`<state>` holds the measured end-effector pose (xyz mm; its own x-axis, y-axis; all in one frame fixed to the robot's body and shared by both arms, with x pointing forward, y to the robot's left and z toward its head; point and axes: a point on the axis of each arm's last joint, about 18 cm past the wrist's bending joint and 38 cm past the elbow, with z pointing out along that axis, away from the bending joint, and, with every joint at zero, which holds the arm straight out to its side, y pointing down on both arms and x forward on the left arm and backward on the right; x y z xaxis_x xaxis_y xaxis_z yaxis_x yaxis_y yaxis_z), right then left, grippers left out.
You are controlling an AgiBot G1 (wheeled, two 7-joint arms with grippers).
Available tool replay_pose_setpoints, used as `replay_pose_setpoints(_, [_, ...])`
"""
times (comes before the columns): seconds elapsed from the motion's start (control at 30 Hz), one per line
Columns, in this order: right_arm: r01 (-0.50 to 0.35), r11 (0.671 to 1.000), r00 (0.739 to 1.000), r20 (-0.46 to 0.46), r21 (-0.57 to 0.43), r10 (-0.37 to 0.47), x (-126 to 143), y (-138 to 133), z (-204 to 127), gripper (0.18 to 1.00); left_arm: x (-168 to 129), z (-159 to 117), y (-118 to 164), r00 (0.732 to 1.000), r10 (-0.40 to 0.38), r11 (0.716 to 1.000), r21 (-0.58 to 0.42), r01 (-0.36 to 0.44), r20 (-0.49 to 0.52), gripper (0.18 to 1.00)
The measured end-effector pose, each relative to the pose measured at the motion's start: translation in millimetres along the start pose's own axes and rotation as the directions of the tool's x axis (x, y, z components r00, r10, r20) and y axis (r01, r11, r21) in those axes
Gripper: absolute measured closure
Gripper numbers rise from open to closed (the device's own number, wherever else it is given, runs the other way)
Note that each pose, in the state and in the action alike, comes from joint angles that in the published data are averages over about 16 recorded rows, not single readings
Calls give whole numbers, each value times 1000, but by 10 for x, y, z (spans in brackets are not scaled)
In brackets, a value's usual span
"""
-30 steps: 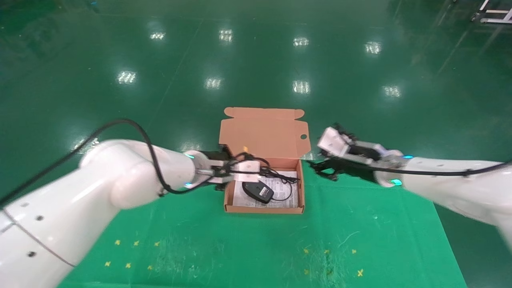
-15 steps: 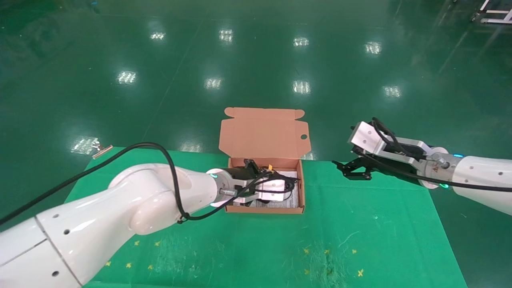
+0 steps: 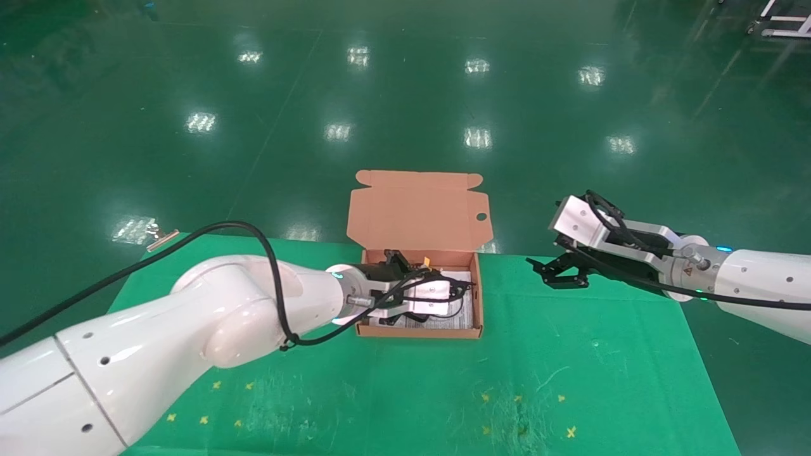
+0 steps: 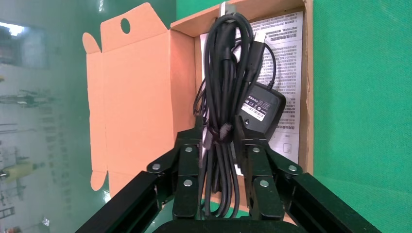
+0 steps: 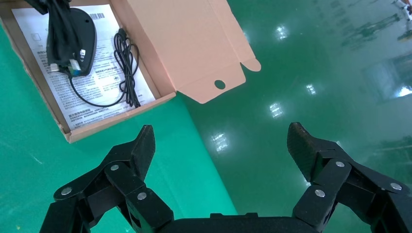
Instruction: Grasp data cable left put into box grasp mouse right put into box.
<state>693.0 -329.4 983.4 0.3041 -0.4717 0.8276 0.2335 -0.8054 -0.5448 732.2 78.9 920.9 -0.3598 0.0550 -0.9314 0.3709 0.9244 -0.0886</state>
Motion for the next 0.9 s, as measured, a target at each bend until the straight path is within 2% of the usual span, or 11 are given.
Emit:
replay_pose_setpoints(0.13, [8,1000,1000,-10,8,-8,43,-39,-6,179,-73,-42,17,1000,-6,1000,4,6,17,858])
replay_pose_setpoints(0.3, [41,999,998,-39,26,-40,181,-149,-45,178,-311,-142,40,997,-23,1000,11,22,69,792])
replay_pose_setpoints(0.63, [129,991,987,-101,46,-124,512,-394,-185,178,-828,-367,74,981,-82,996,35,77,176,581])
replay_pose_setpoints(0.73, [131,990,987,-96,52,-126,538,-416,-221,178,-853,-407,128,978,-119,993,44,113,173,513])
replay_pose_setpoints(0.9, [95,993,994,-59,75,-91,477,-412,-268,178,-733,-448,268,970,-210,977,64,203,122,406])
